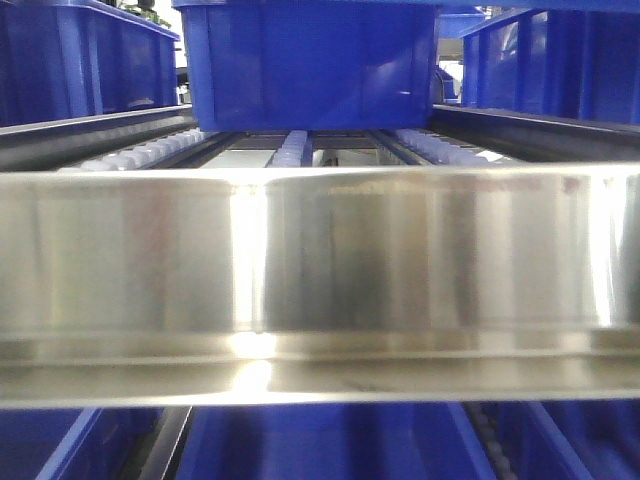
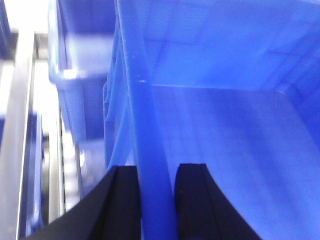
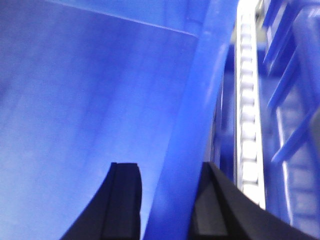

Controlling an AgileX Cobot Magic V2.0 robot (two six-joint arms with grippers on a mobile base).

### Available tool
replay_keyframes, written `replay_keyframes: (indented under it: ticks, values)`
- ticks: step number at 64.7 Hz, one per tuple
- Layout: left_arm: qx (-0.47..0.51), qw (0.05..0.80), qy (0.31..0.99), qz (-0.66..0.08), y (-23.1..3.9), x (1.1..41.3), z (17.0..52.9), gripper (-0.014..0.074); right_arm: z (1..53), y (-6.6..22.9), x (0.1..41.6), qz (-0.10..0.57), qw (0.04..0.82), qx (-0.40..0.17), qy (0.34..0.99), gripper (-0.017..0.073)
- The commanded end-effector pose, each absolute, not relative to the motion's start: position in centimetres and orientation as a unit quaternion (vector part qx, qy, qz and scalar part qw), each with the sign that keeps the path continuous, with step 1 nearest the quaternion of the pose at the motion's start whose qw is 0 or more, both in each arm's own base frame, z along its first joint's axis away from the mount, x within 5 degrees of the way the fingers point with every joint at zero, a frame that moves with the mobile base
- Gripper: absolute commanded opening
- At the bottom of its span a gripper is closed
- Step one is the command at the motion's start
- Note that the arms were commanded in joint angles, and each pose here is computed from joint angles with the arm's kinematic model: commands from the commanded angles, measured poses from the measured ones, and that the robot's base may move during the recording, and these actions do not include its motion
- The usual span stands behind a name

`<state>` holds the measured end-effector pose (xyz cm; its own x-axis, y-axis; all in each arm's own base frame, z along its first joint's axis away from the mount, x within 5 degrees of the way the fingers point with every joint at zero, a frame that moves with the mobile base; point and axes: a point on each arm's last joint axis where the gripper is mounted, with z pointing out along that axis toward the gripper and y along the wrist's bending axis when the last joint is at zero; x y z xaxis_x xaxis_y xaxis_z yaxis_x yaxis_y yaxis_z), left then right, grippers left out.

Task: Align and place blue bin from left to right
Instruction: 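Lift the held blue bin and pull it off the roller shelf toward the robot, then hold the bin with both grippers while backing away and turning from the rack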

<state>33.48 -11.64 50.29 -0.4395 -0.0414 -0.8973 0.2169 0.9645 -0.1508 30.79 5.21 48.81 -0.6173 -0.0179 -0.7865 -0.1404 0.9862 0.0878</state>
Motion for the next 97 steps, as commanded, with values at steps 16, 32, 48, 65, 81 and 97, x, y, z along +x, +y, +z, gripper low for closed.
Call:
replay_keyframes:
  ticks: [16, 32, 48, 65, 81, 97]
  values:
    - [0.053, 0.614, 0.776, -0.137, -11.2, 32.7, 53.3, -0.0111, 52.1, 4.9, 30.9, 0.062, 0.568, -0.052, 0.819, -0.007]
    - [0.053, 0.614, 0.776, -0.137, -11.2, 32.7, 53.3, -0.0111, 52.5, 4.9, 31.1, 0.064, 0.59, -0.051, 0.803, -0.007]
    - [0.053, 0.614, 0.776, -0.137, -11.2, 32.7, 53.3, -0.0111, 52.5, 4.9, 31.1, 0.064, 0.59, -0.051, 0.803, -0.007]
    - [0.053, 0.614, 0.776, -0.137, -11.2, 32.7, 53.3, -0.0111, 52.5, 4.9, 31.1, 0.064, 0.59, -0.051, 0.803, -0.007]
    - [0.053, 0.614, 0.776, -0.137, -11.2, 32.7, 53.3, -0.0111, 52.5, 4.9, 31.1, 0.064, 0.59, -0.051, 0.803, -0.007]
    - [0.053, 0.614, 0.776, -0.137, -11.2, 32.7, 53.3, -0.0111, 52.5, 4.9, 31.1, 0.064, 0.59, -0.051, 0.803, -0.007]
